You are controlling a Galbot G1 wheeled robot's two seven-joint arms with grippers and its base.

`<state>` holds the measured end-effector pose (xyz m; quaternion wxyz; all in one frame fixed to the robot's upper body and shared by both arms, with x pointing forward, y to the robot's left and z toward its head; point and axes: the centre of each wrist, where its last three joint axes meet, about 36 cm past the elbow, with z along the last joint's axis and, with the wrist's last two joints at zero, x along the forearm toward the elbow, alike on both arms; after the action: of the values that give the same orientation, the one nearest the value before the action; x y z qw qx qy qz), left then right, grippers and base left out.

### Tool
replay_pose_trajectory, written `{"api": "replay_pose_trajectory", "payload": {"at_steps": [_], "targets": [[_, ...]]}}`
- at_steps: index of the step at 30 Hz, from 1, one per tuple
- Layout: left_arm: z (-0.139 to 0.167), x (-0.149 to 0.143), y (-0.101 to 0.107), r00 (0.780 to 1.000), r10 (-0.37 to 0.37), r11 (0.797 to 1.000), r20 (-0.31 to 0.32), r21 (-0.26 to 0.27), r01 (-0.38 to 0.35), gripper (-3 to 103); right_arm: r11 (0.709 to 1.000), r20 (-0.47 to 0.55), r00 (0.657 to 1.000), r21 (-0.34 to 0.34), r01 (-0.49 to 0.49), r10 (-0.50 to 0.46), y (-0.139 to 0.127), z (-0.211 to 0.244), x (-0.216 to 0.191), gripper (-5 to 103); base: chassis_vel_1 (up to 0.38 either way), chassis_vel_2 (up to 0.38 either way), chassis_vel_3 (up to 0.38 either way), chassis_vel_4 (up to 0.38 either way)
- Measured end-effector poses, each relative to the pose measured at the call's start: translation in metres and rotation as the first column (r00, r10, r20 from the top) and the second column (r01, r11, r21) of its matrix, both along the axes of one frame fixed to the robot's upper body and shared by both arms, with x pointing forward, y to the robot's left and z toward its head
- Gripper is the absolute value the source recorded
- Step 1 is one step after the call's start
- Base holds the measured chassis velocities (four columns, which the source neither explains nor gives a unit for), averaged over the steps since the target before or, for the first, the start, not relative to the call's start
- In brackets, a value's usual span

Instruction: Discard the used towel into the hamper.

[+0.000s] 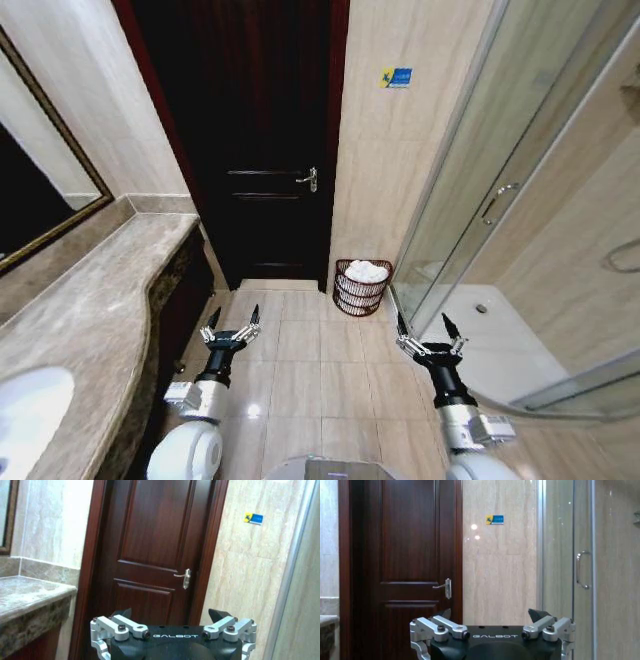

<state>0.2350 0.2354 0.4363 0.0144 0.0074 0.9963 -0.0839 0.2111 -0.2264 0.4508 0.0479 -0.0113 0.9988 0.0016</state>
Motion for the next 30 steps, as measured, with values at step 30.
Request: {"api": "replay_pose_trajectory", "payload": {"at_steps": [30], "targets": [[0.0,0.0,0.0,1.0,0.0,1.0,0.0,0.0,0.0,100,1.0,0.0,1.0,0.0,0.0,0.0,0.0,0.0,0.0,100,0.047,-0.039,-0.042,0.042]]}}
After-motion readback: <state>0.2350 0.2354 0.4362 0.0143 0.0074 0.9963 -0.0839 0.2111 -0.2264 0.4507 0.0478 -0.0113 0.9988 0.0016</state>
